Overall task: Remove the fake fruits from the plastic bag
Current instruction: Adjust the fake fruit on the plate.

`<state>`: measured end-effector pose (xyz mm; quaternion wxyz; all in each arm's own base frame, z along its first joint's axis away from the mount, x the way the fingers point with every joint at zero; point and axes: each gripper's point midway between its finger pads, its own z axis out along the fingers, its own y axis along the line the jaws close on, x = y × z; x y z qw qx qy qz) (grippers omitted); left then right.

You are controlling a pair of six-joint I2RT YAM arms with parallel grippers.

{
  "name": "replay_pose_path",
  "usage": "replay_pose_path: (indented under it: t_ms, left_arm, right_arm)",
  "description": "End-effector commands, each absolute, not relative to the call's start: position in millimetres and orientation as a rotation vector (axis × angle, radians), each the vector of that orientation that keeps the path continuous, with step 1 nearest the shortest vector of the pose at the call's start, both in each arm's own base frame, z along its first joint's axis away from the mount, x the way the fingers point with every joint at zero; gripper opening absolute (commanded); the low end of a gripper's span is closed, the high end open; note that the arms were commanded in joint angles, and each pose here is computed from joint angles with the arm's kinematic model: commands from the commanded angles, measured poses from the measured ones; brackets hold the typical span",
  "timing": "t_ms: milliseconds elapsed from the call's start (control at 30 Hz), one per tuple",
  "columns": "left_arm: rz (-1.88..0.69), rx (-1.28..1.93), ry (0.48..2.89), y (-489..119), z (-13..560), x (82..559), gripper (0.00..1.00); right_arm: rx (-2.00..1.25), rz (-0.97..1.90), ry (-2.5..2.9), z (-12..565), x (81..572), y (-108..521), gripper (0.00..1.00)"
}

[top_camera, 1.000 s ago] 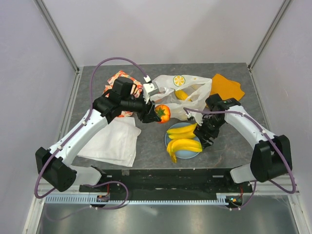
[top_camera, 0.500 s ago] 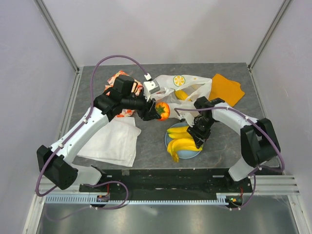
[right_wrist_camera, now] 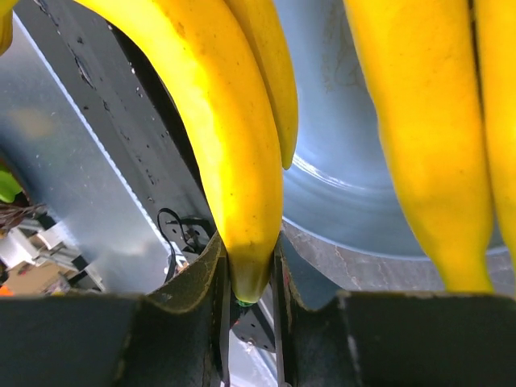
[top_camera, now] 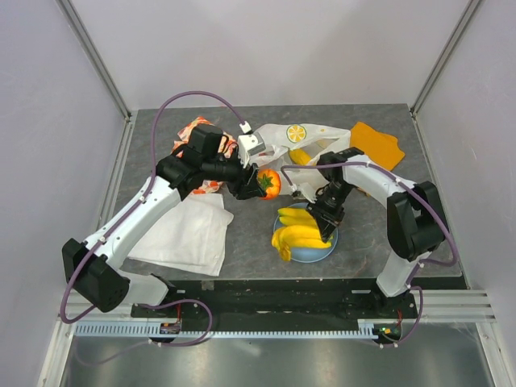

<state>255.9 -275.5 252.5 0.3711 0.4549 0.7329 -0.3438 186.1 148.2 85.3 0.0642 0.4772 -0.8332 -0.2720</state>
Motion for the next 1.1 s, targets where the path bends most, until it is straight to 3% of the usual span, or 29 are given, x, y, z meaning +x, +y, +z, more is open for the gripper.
replay_pose_path:
  t_ms: [0, 267, 1067]
  left_arm:
    - [-0.856, 1.177, 1.808, -277, 267, 262, 0.02]
    - [-0.858, 1.175, 1.82, -276, 262, 261, 0.02]
    - [-0.847, 1.155, 1.807, -271, 266, 264, 0.02]
  right_arm:
    - [1.258, -0.876, -2.351, 95, 140, 139, 0.22]
    - [1.244, -0.884, -2.296, 88, 128, 135, 0.22]
    - [1.175, -0.814, -2.318, 74, 158, 140, 0.23]
